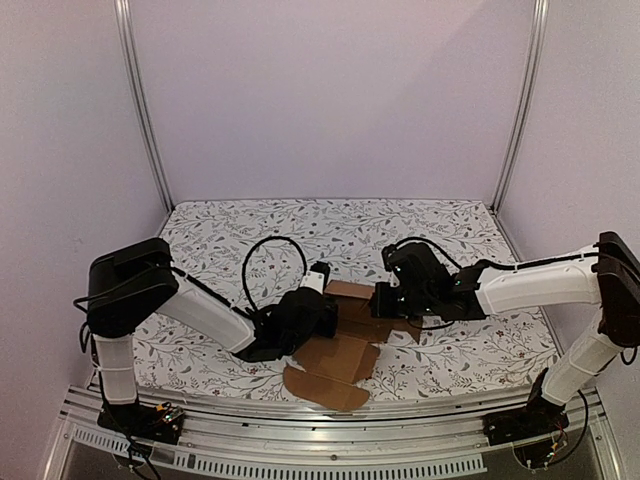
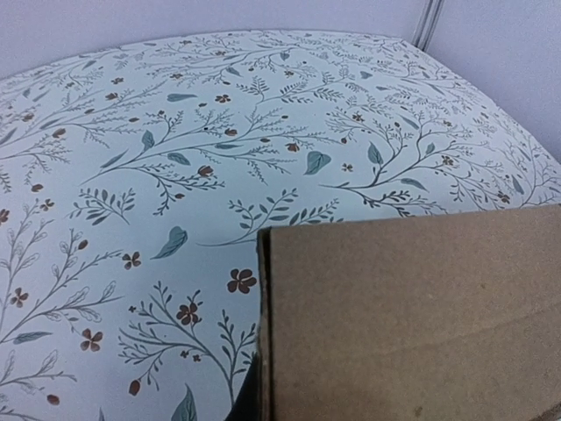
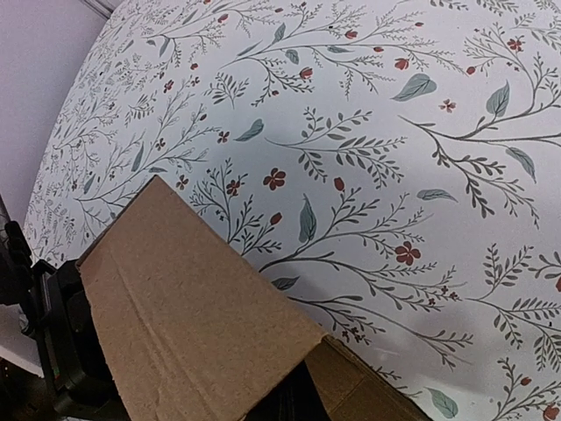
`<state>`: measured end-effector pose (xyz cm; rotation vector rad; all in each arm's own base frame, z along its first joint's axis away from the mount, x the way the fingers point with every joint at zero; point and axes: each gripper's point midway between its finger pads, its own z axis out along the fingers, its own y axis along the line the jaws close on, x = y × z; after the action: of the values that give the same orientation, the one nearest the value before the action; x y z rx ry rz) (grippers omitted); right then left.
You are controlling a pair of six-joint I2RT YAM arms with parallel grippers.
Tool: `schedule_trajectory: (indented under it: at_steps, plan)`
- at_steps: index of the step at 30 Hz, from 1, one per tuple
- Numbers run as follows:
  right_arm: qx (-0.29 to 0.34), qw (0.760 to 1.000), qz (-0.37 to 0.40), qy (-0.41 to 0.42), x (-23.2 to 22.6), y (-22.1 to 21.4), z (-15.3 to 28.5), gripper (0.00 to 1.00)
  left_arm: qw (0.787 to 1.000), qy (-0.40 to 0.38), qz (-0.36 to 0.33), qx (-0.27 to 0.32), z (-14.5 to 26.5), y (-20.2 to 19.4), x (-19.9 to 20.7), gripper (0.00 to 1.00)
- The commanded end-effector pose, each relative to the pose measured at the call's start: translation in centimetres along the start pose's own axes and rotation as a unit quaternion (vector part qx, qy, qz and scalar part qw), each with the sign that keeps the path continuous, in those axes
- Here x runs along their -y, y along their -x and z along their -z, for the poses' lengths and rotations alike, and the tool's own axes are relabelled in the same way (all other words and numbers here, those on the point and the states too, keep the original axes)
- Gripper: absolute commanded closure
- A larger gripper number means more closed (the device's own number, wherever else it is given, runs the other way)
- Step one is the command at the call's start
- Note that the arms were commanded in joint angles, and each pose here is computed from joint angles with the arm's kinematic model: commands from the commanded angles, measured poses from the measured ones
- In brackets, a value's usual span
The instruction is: Fold the paper box
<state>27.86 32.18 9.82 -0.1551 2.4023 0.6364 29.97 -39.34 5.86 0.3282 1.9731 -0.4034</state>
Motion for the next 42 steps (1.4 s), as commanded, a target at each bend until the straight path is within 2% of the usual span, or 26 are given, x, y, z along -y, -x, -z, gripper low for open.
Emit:
schedule_trajectory:
  at_steps: [1, 7, 13, 21, 34, 39, 42]
  plan:
    - [0.029, 0.999, -0.016, 0.025, -1.0, 1.3, 0.3, 1.0, 0.999, -0.037, 0.024, -0.018, 0.8, 0.5, 2.1, 1.0]
    - [0.043, 0.998, -0.007, 0.045, -1.9, 2.5, 2.3, 1.0, 0.997, -0.033, 0.057, -0.028, 0.4, 0.7, 1.3, 1.0]
    - [0.031, 0.999, 0.014, 0.036, -1.3, 2.1, 4.2, 1.0, 0.996, -0.02, 0.089, -0.022, -0.3, 1.6, -0.5, 1.0]
    - [0.041, 0.997, 0.034, 0.054, -1.1, 2.6, 9.2, 0.99, 0.994, -0.01, 0.112, -0.003, -0.1, 3.4, -2.2, 1.0]
    - [0.108, 0.993, 0.027, 0.037, 2.6, 3.1, 17.0, 0.77, 0.982, -0.022, 0.184, 0.023, 1.3, 6.3, -4.8, 1.0]
    - [0.121, 0.992, -0.019, 0.039, 3.9, 2.0, 16.0, 0.62, 0.971, -0.053, 0.23, 0.028, 1.7, 7.1, -4.4, 1.0]
    - [0.128, 0.989, -0.045, 0.058, 3.6, 1.7, 15.1, 0.59, 0.966, -0.069, 0.247, 0.03, 2.1, 7.5, -4.1, 1.0]
